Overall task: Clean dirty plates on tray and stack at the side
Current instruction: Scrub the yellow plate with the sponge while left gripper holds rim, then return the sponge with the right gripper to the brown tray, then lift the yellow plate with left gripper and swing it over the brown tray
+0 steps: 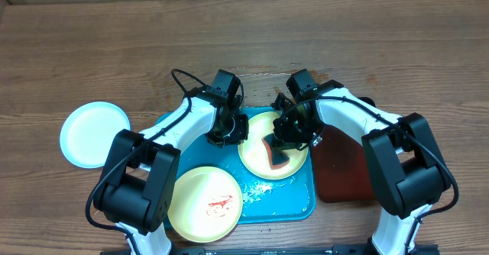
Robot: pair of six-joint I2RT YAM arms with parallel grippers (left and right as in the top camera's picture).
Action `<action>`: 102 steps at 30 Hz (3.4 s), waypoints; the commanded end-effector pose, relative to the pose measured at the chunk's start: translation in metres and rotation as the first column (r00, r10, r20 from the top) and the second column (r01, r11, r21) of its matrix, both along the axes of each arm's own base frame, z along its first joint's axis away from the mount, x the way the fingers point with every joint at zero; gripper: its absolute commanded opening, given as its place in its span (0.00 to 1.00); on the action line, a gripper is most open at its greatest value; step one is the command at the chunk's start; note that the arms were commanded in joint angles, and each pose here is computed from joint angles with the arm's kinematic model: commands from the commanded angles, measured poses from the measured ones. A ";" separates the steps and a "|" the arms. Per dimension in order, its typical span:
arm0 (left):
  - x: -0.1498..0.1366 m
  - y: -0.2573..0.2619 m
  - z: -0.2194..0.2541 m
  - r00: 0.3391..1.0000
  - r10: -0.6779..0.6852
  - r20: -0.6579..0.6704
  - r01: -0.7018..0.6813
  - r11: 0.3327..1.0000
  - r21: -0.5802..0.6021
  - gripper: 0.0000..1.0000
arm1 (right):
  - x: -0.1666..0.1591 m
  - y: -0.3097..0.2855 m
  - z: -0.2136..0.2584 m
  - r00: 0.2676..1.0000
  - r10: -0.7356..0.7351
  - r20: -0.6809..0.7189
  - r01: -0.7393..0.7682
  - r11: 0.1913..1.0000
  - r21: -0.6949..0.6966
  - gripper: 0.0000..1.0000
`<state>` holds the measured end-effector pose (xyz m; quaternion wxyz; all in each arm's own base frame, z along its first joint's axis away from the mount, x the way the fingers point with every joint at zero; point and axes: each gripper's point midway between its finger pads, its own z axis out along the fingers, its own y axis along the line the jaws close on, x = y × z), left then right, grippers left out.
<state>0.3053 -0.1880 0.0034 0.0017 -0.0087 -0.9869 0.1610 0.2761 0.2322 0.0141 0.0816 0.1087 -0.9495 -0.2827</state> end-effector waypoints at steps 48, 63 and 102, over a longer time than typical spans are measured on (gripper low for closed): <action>0.009 -0.003 0.012 1.000 0.011 0.019 -0.011 1.000 0.010 0.04 | 0.016 -0.168 0.130 0.813 -0.490 0.314 0.579 0.630 -0.518 0.04; 0.008 -0.003 0.012 1.000 0.010 0.014 -0.010 1.000 0.010 0.04 | 0.010 -0.179 0.029 0.783 -0.566 0.258 0.612 0.624 -0.487 0.04; 0.037 -0.012 0.056 0.997 0.022 0.071 -0.022 1.000 0.007 0.04 | 0.074 -0.167 0.195 0.743 -0.473 0.473 0.637 0.717 -0.282 1.00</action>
